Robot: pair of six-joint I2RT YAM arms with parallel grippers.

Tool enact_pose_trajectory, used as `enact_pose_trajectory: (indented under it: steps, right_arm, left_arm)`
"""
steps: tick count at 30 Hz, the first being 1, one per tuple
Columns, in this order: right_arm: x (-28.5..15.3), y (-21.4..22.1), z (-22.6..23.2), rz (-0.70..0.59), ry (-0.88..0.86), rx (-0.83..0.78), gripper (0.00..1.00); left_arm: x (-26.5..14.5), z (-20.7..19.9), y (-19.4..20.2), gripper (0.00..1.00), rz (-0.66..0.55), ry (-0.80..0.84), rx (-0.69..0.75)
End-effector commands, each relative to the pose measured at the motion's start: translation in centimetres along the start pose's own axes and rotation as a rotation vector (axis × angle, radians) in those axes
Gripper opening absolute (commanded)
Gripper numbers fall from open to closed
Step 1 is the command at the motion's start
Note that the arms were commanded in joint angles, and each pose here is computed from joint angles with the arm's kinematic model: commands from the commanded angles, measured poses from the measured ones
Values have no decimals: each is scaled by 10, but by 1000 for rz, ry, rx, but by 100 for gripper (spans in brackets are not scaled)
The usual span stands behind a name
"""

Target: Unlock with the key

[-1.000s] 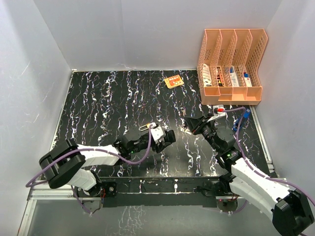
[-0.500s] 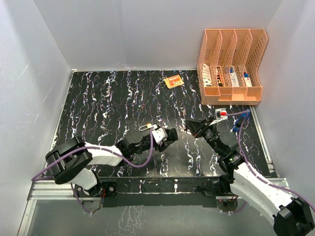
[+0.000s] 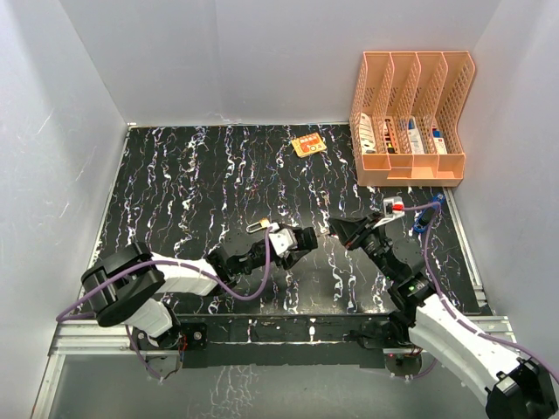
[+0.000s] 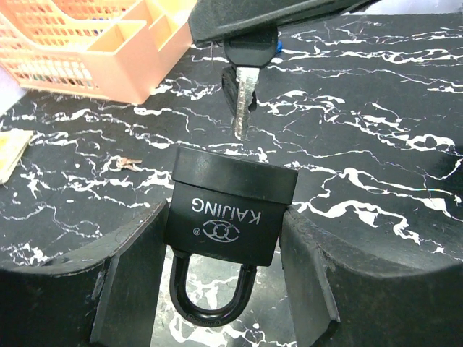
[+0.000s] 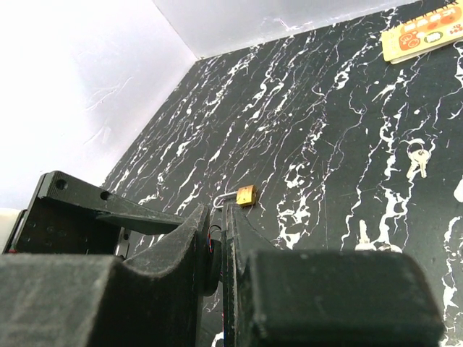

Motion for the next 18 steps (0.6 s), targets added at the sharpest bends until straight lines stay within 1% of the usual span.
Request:
enact_pose_trajectory:
  steps: [1,4,6,9,18]
  right_arm:
    - [-3,-15,7,-67,-33,-9,0]
    - [-7,-17,5,-89,-25,-23,0]
    - [-9,-17,4,-96,-19,-35,0]
    - [-12,-18,2,-106,-16,-51,0]
    - [-18,-8,4,-121,-74,-133,0]
  left_arm:
    - [-1,-12,-42,0,-195,72,95]
    - [-10,-19,-41,0,-261,110,197]
    - [-17,-19,-42,0,-315,95,276]
    - [-22,-18,-38,0,-344,74,391]
    - [-15,-13,-39,0,-351,38,421]
Point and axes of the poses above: each gripper's point midway between its finger pads, its own x axis out along the fingers, its own z axis along the line the jaws close on, y = z × x, the point moved 2 cm from there along -x, back along the fingers, and after that the axes turned 9 degrees about -x, right-handed, at the moved point
